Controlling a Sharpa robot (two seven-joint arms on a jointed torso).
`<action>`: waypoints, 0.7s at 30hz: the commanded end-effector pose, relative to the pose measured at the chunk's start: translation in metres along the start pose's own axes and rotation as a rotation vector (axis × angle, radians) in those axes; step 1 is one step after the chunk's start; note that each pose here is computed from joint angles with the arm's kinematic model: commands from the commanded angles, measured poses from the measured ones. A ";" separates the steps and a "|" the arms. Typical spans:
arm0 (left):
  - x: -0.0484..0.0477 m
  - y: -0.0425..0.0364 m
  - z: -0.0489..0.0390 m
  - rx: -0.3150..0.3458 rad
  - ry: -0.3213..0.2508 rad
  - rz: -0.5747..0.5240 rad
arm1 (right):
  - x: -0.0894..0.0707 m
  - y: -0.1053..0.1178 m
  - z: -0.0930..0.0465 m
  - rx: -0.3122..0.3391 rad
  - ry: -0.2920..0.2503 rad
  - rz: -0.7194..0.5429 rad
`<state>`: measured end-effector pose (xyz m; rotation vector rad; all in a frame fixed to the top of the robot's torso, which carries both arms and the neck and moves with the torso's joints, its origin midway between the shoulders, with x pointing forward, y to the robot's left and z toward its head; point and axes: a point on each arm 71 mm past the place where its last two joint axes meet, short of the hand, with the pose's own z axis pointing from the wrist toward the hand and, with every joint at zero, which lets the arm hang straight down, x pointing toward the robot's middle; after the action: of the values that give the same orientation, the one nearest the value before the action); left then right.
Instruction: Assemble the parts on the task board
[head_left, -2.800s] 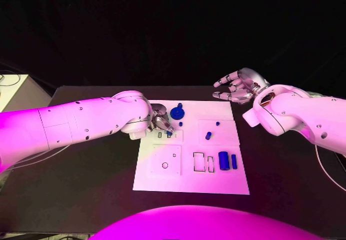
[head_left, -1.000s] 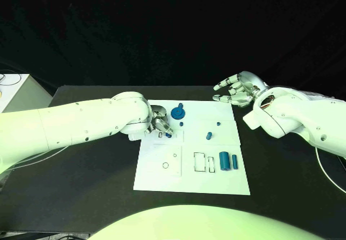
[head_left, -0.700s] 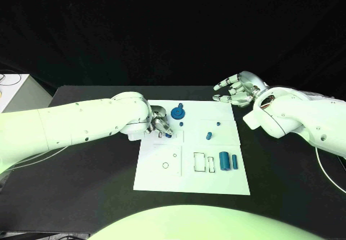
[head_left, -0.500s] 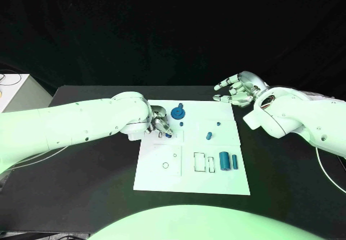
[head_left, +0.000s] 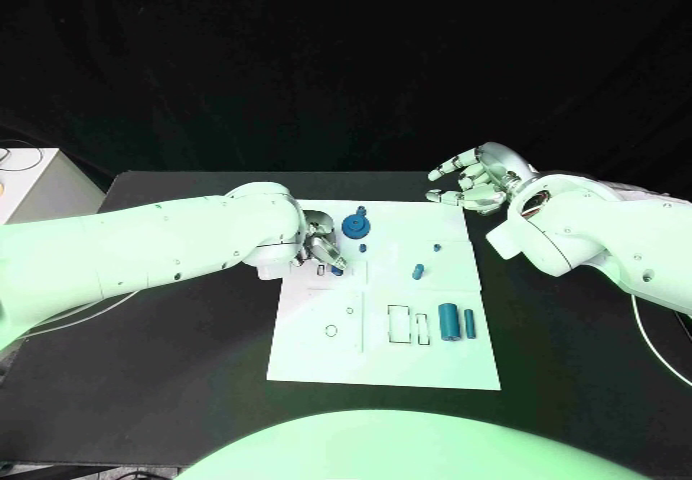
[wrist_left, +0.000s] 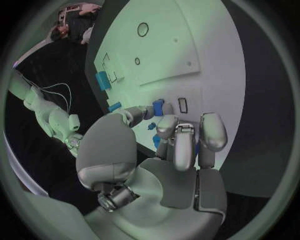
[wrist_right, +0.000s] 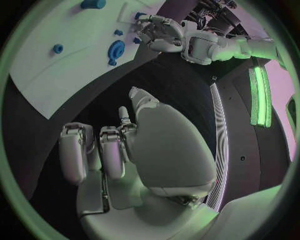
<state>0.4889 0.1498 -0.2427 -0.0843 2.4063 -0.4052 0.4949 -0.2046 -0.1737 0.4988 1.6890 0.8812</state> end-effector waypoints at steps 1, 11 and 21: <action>0.0061 -0.0045 0.0017 0.010 0.036 0.024 | 0.001 0.001 0.000 -0.009 0.007 -0.003; 0.0075 -0.0085 0.0034 0.015 0.040 0.030 | 0.001 0.001 0.000 -0.009 0.007 -0.003; 0.0067 -0.0087 0.0047 0.013 0.038 0.032 | 0.001 0.000 0.000 -0.007 0.012 -0.002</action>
<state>0.4909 0.1450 -0.2434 -0.0673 2.4106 -0.3908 0.4949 -0.2045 -0.1738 0.4981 1.6906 0.8817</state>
